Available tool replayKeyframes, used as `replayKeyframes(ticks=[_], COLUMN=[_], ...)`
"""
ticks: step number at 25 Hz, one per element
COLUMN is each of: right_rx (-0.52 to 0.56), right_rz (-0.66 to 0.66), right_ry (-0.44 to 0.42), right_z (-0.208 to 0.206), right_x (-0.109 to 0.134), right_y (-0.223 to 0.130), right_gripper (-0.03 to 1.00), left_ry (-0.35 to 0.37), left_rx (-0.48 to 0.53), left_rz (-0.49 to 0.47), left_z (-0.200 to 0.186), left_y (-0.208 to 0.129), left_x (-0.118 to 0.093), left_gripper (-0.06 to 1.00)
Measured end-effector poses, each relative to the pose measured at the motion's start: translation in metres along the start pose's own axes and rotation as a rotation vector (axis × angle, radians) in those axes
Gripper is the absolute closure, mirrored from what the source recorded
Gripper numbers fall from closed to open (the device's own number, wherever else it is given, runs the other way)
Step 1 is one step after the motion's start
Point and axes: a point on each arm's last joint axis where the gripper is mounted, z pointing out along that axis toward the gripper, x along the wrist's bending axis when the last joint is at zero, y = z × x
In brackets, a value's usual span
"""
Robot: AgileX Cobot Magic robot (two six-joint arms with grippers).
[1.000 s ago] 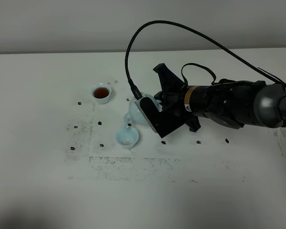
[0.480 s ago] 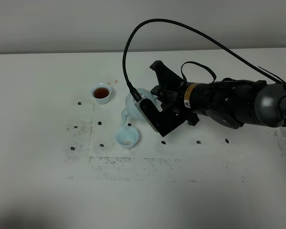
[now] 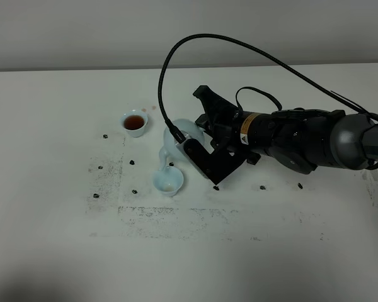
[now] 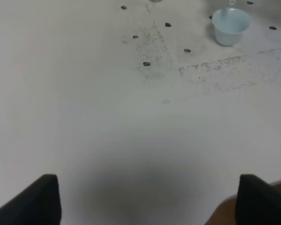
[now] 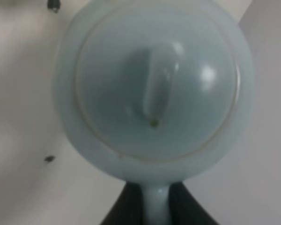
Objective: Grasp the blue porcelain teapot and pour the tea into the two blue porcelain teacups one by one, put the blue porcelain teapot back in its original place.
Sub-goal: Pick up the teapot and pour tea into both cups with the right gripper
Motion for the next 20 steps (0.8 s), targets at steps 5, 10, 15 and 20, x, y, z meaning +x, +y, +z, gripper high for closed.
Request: replayKeyframes(ticks=[5,10,15,20], right_rx=[0.010,0.017,0.020,0.021], right_rz=[-0.045,-0.077,-0.112,-0.127], right_ry=[-0.031,-0.042,-0.046,-0.049], right_z=[0.0000,0.0017,0.0071,0.0081], right_x=[-0.0029,-0.0023,0.0023,0.0029], right_y=[-0.0008,-0.0009,0.0006,0.0009], right_gripper=[0.92,0.92,0.92,0.92], left_ry=[0.000,0.000,0.000,0.000], left_rx=[0.000,0.000,0.000,0.000], left_rz=[0.000,0.000,0.000,0.000], left_z=[0.0000,0.0000,0.0000,0.0000], left_y=[0.0000,0.0000,0.0000,0.0000], left_x=[0.0000,0.0000,0.0000,0.0000], left_gripper=[0.22,0.22,0.22,0.22])
